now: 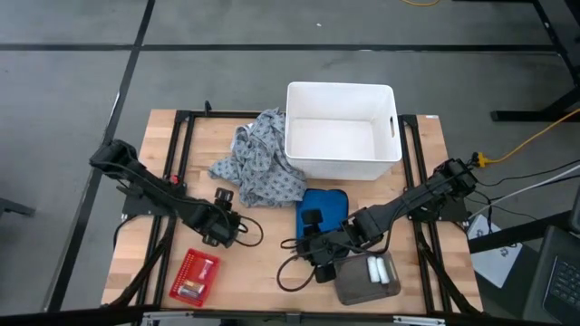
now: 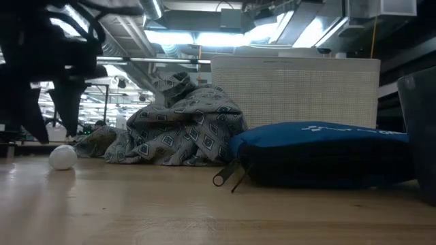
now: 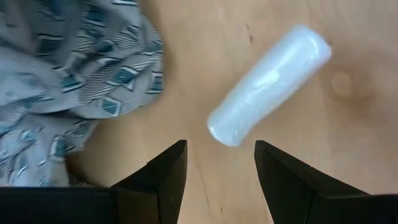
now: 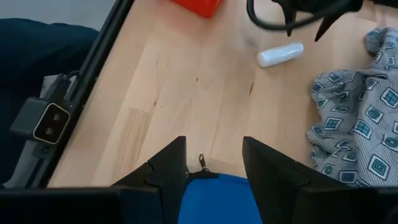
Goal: Pick & Place Medicine items
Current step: Put the white rolled gauze into the black bin
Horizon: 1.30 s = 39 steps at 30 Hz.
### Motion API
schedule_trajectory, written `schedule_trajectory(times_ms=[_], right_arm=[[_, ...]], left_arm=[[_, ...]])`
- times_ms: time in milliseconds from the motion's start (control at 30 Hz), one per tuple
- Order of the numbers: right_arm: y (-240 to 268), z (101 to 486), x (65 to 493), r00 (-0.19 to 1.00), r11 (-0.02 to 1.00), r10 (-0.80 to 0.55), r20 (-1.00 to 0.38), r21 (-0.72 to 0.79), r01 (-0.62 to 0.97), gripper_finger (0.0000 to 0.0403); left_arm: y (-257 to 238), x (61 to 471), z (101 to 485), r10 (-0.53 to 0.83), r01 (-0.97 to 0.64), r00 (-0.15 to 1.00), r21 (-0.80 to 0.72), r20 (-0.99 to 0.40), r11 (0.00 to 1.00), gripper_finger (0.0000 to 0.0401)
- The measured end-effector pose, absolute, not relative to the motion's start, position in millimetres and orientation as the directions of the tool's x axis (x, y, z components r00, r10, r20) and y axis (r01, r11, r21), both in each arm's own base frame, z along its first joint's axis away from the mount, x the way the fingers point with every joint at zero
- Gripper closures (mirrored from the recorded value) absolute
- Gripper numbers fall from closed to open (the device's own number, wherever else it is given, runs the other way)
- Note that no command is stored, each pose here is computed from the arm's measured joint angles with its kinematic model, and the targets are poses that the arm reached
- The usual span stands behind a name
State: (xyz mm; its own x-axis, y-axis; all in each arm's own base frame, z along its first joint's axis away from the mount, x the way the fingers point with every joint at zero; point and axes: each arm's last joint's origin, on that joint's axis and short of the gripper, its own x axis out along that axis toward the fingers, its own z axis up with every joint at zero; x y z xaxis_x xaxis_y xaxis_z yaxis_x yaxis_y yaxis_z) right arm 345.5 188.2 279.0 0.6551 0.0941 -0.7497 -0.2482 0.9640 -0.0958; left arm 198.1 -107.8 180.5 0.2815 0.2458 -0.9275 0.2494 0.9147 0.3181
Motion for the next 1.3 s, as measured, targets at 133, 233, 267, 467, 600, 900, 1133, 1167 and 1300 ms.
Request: schedule_trajectory(times_ms=[133, 233, 267, 467, 600, 900, 1133, 1167, 1300], right_arm=[[188.5, 276.2, 346.9, 0.651, 0.963, 0.092, -0.753, -0.099, -0.251, 0.0242], [188.6, 272.4, 348.2, 0.643, 0.961, 0.087, -0.761, -0.106, -0.255, 0.0242], [189.2, 271.4, 349.2, 0.645, 0.961, 0.087, -0.760, -0.106, -0.255, 0.0242], [191.4, 258.7, 353.2, 0.617, 0.956, 0.072, -0.784, -0.122, -0.267, 0.0242], [191.9, 255.3, 354.1, 0.609, 0.955, 0.068, -0.790, -0.126, -0.269, 0.0242], [191.2, 255.8, 354.4, 0.611, 0.954, 0.067, -0.788, -0.128, -0.270, 0.0242], [189.7, 256.3, 355.7, 0.617, 0.952, 0.064, -0.784, -0.137, -0.273, 0.0242], [189.6, 256.3, 355.8, 0.618, 0.951, 0.064, -0.784, -0.140, -0.276, 0.0242], [190.4, 257.8, 357.6, 0.635, 0.949, 0.074, -0.769, -0.142, -0.282, 0.0242]], left_arm=[[-105.8, 203.3, 172.9, 0.219, 0.302, 0.233, 0.285, -0.947, 0.910, 0.0217], [-104.3, 206.7, 167.0, 0.221, 0.337, 0.205, 0.281, -0.953, 0.899, 0.0217], [-104.1, 208.3, 165.0, 0.223, 0.345, 0.203, 0.283, -0.953, 0.895, 0.0217], [-104.2, 218.6, 156.6, 0.220, 0.388, 0.227, 0.295, -0.949, 0.873, 0.0217], [-104.8, 223.6, 151.4, 0.205, 0.408, 0.226, 0.284, -0.952, 0.867, 0.0217], [-105.2, 224.5, 149.0, 0.188, 0.400, 0.206, 0.258, -0.960, 0.879, 0.0267], [-106.4, 232.3, 158.1, 0.244, 0.254, 0.282, 0.318, -0.928, 0.913, 0.0354], [-106.0, 234.2, 162.4, 0.271, 0.215, 0.315, 0.346, -0.910, 0.913, 0.0361], [-103.1, 236.3, 185.4, 0.343, 0.096, 0.434, 0.421, -0.833, 0.902, 0.0368]])
